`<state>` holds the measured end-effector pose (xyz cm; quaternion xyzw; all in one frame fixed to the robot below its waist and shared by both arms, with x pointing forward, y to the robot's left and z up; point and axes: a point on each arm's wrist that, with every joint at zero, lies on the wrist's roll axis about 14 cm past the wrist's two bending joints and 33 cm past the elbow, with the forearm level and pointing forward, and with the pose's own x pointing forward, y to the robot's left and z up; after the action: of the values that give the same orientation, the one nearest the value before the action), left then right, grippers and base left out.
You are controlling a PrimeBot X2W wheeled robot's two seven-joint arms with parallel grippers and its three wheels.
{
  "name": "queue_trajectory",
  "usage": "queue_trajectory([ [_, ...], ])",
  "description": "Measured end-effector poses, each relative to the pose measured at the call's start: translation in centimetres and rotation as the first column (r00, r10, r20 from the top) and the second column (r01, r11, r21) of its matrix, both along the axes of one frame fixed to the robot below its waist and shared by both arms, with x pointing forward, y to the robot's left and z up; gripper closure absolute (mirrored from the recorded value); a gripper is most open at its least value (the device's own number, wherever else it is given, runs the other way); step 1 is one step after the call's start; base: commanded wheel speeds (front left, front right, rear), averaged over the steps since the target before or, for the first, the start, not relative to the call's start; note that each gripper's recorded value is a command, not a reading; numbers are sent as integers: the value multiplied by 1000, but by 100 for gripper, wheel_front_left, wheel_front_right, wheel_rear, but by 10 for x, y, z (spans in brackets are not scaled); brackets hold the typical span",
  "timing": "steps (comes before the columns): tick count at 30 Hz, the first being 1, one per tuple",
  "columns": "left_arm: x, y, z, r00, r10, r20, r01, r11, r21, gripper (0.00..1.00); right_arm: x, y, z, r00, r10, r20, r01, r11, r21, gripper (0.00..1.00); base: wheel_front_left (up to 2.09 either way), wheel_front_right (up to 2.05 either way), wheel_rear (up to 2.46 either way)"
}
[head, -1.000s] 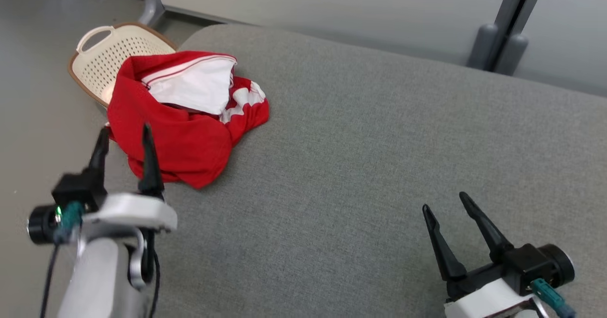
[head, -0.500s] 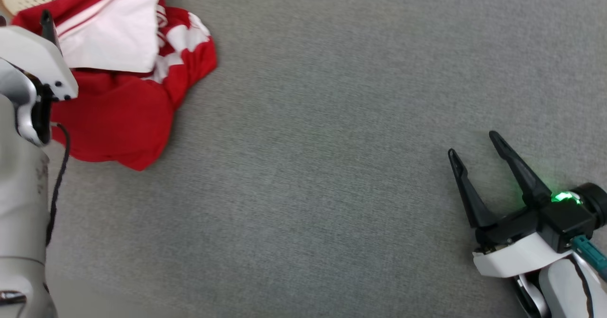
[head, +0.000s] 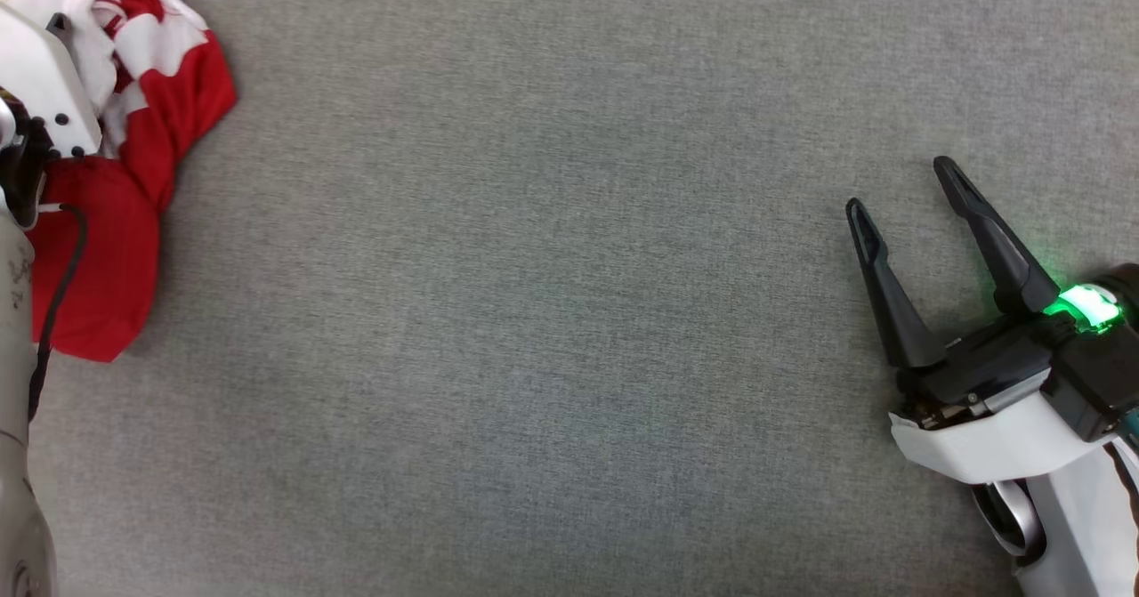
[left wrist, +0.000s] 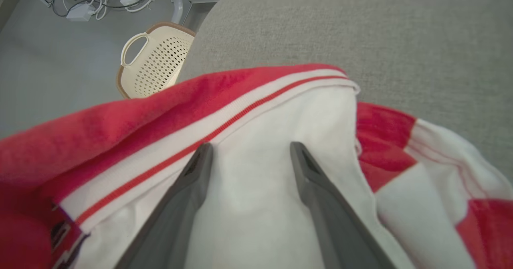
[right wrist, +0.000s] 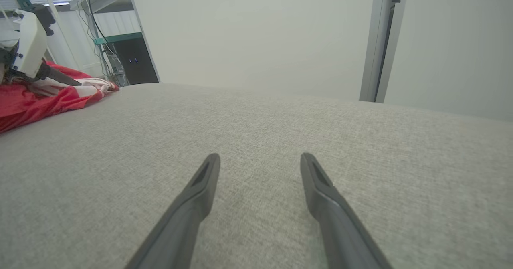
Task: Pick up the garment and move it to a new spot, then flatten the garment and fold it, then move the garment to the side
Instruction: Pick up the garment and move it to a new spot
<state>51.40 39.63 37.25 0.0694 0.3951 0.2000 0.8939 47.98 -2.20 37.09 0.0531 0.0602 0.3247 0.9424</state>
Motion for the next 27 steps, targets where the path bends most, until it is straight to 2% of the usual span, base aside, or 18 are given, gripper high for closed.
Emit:
queue_trajectory([
  [4,-4,-8,-32,997,12,-74,-16,999,-49,0,5,-6,-5,1000,-23,-5,23,1000,9,0,0,0,0],
  [5,-3,-8,-35,997,10,-81,-15,998,-56,53,5,-7,-6,1000,-27,-6,27,1000,9,0,0,0,0],
  [6,-3,-10,-37,997,9,-82,-15,998,-67,100,6,-7,-7,1000,-29,-6,29,1000,11,0,0,0,0],
  [10,5,-13,-35,1000,-16,-11,15,998,-64,100,8,-7,-7,999,-35,-3,35,999,15,0,0,0,0],
  [16,22,-13,4,972,-39,231,55,996,-66,100,8,-6,0,999,-40,2,40,999,8,0,0,0,0],
  [23,32,-4,93,857,-22,514,59,997,-55,100,-5,-3,21,998,-57,-3,57,998,4,0,0,0,0],
  [27,38,-18,154,765,-30,643,108,991,-82,100,-24,4,39,998,-56,-5,56,998,19,0,0,0,0],
])
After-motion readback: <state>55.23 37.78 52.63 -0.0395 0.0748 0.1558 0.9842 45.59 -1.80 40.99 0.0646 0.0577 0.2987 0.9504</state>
